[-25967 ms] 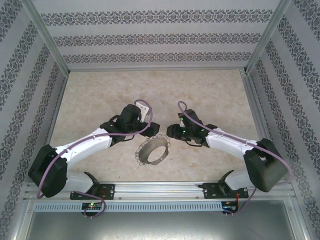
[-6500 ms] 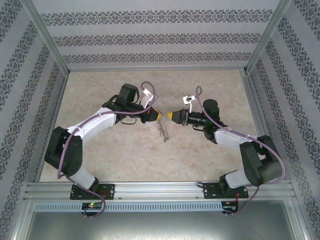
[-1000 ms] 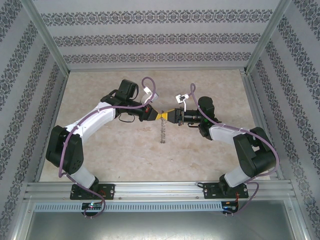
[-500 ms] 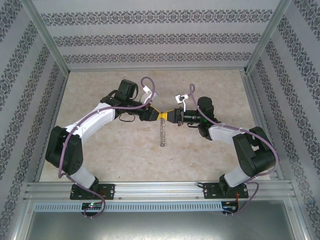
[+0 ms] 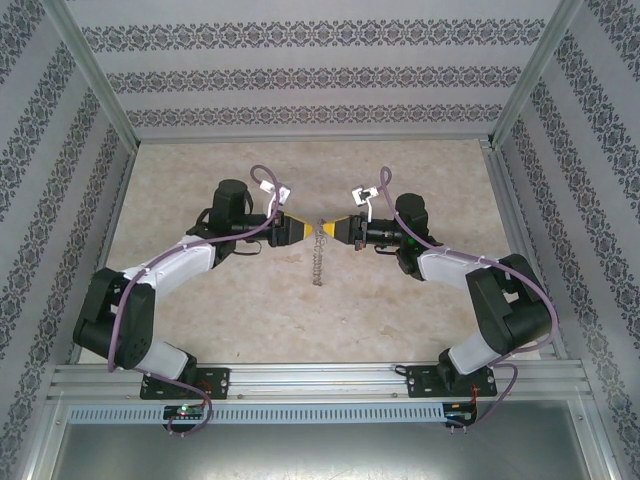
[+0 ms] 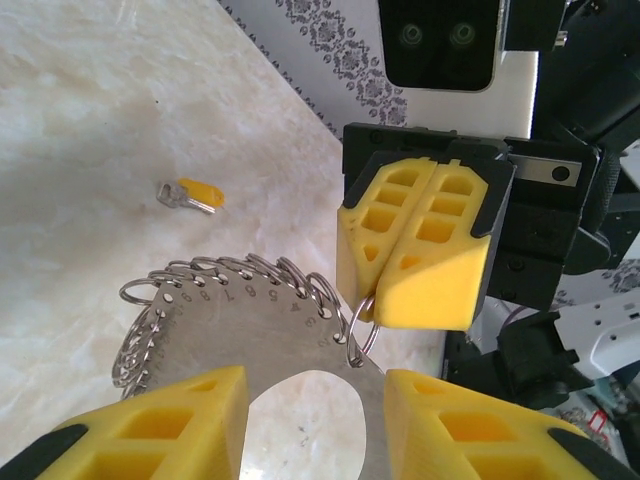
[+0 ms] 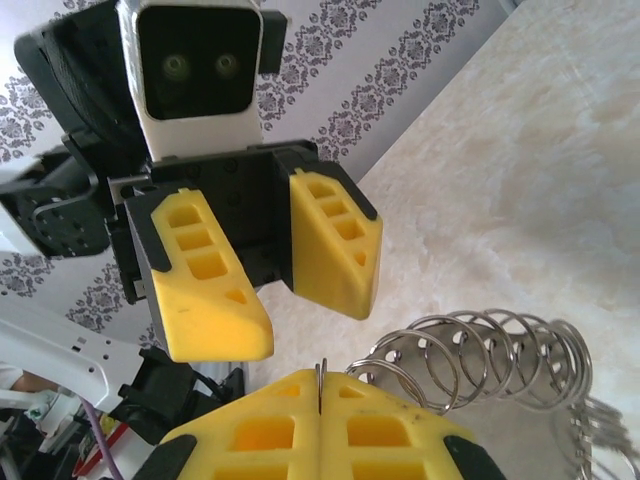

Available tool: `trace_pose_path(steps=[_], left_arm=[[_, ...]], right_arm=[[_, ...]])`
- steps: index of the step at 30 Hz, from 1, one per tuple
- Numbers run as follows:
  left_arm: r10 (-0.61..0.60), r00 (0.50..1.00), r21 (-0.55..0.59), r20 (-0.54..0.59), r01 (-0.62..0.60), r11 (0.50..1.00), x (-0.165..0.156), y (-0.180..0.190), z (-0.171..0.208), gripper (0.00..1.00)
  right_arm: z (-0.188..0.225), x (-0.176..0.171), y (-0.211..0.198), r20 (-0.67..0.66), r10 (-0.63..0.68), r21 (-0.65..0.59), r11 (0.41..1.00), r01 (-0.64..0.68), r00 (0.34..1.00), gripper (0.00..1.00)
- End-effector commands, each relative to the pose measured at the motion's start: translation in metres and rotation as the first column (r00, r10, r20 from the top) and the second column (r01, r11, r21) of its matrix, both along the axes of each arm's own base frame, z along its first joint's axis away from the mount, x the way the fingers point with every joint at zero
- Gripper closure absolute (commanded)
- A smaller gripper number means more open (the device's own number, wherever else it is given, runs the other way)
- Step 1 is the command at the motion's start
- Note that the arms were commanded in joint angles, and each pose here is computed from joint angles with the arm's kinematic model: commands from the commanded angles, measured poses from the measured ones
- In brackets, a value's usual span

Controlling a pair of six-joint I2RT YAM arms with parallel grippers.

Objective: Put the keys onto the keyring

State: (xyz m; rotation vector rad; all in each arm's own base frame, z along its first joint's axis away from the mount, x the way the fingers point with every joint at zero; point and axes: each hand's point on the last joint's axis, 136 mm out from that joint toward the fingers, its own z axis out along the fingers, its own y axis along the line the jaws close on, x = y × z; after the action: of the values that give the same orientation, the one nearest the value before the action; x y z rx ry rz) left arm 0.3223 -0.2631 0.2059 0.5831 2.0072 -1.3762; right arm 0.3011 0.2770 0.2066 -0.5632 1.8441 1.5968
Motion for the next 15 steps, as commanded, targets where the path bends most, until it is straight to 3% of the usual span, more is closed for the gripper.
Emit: trace_pose_path(steps=[1,15], left_arm=[[0.011,0.999,-0.126,0.048,-0.005,0.992,0.009,-0.003,0.027,0.61],[-0.059,0.998,-0.196,0.008,0.059,0.979,0.001,-0.02,0.023,0.65]], right_arm=[[0.026,0.003,-0.005,0.095,-0.026,0.042,0.999,0.022,0.995,1.0],[0.027,0.007,-0.004,0.093,-0.036,0.047,0.998,0.032,0.995,1.0]])
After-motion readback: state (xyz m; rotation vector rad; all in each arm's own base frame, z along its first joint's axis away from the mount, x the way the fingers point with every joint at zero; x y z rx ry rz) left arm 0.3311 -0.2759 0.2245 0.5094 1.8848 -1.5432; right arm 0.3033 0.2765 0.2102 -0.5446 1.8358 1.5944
